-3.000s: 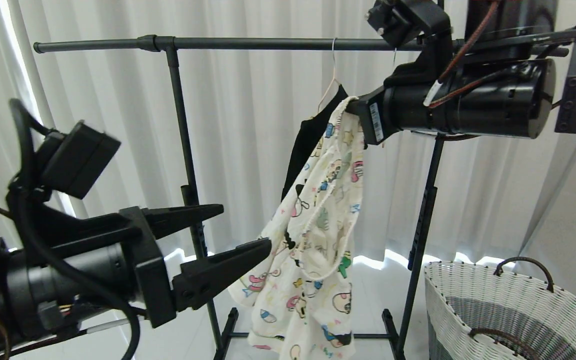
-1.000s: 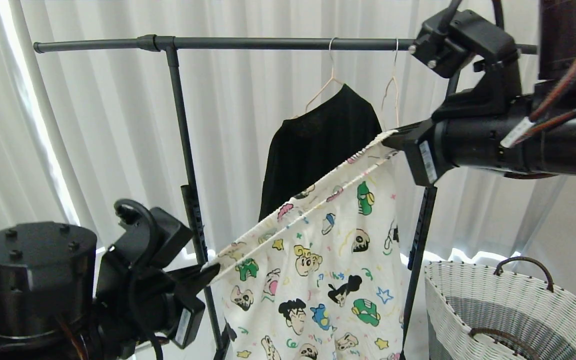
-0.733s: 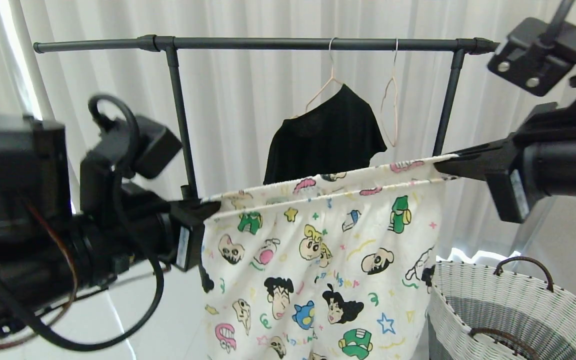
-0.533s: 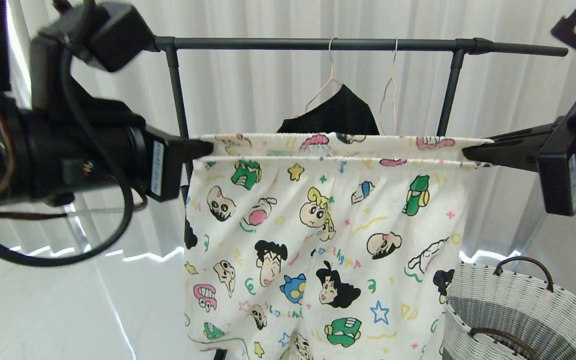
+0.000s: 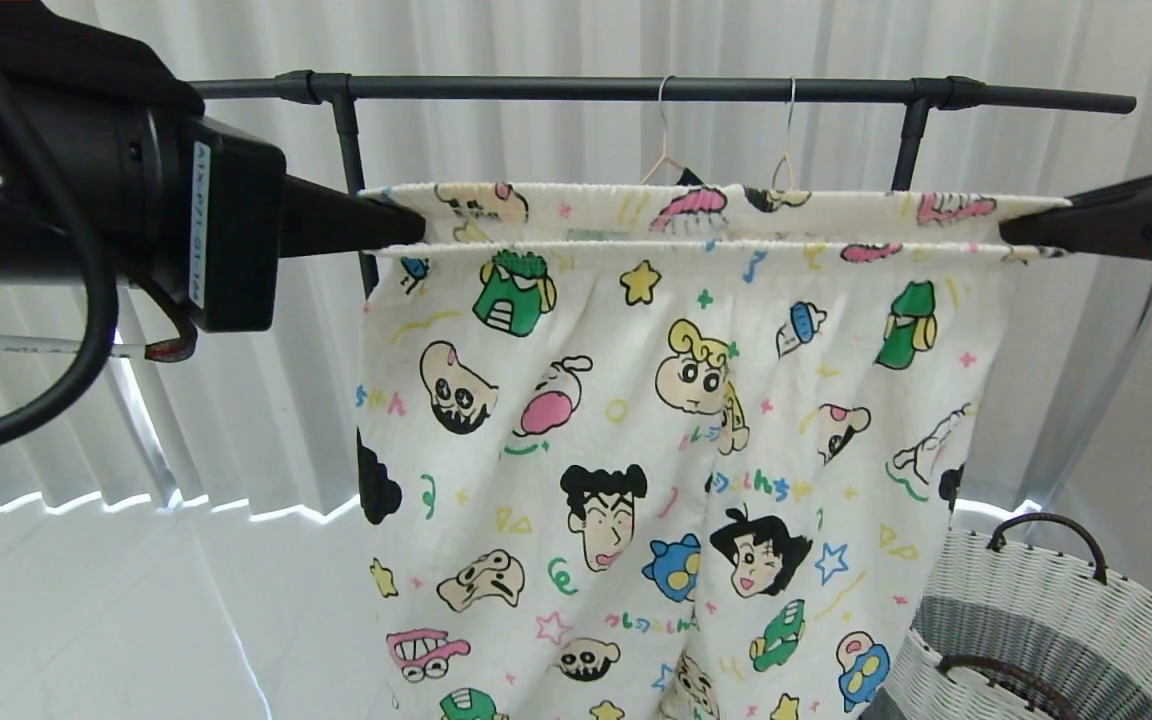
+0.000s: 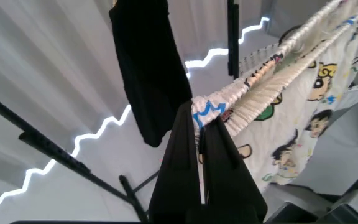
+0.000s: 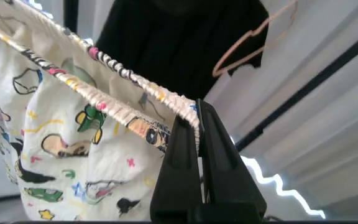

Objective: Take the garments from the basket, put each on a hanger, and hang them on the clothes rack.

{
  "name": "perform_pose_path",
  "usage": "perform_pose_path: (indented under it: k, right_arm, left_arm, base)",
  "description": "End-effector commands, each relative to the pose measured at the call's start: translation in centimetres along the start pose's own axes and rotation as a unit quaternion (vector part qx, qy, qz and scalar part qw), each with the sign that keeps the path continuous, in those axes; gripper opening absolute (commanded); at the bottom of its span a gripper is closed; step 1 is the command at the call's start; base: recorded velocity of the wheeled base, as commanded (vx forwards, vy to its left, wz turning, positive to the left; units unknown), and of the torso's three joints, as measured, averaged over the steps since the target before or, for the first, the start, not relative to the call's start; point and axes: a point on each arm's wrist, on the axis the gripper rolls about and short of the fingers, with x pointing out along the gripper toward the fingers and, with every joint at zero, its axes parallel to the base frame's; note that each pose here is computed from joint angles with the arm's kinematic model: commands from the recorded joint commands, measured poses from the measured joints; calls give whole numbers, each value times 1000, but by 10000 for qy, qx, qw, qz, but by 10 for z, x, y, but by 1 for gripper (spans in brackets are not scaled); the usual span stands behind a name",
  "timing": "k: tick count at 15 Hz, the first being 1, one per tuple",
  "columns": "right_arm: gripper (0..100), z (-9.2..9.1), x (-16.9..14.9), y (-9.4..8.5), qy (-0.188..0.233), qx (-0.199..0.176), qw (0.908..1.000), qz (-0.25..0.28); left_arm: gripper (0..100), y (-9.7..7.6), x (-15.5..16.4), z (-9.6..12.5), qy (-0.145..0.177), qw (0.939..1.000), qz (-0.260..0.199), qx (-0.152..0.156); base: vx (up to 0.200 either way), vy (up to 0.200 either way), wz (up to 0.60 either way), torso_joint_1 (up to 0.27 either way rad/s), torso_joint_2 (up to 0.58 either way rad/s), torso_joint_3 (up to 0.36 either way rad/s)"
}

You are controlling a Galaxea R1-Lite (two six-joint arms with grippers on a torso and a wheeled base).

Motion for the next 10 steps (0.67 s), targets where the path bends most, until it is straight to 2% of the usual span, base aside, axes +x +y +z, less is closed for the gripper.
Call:
perform_pose_path:
  k: [1, 2, 4, 6, 8, 10]
  right_arm:
    - [0, -7, -31, -9, 89, 104, 9999, -80]
    - [0, -14, -47, -11, 229, 203, 9995, -25]
    - [0, -23, -65, -9, 303, 202, 9990, 247]
    - [0, -22, -74, 3, 176, 160, 9959, 869]
    - [0, -21, -73, 15, 150, 188, 9906, 1345]
    - [0, -19, -67, 19, 213, 159, 9898, 1399]
  left_arm:
    - [0, -2, 2, -1, 22, 10000, -4, 78]
    - [0, -2, 7, 2, -20, 10000, -19, 85]
    - [0, -4, 24, 11, -301, 9995, -24, 103]
    - [0, -5, 46, 20, -622, 9979, 56, 148]
    - [0, -13, 55, 24, -707, 9973, -72, 172]
    - [0, -19, 57, 23, -680, 9973, -190, 185]
  base:
    - [0, 0, 0, 0, 0, 0]
    - [0, 0, 0, 0, 0, 0]
    - [0, 0, 0, 0, 0, 0]
    - [0, 0, 0, 0, 0, 0]
    - [0, 0, 0, 0, 0, 0]
    - [0, 0, 0, 0, 0, 0]
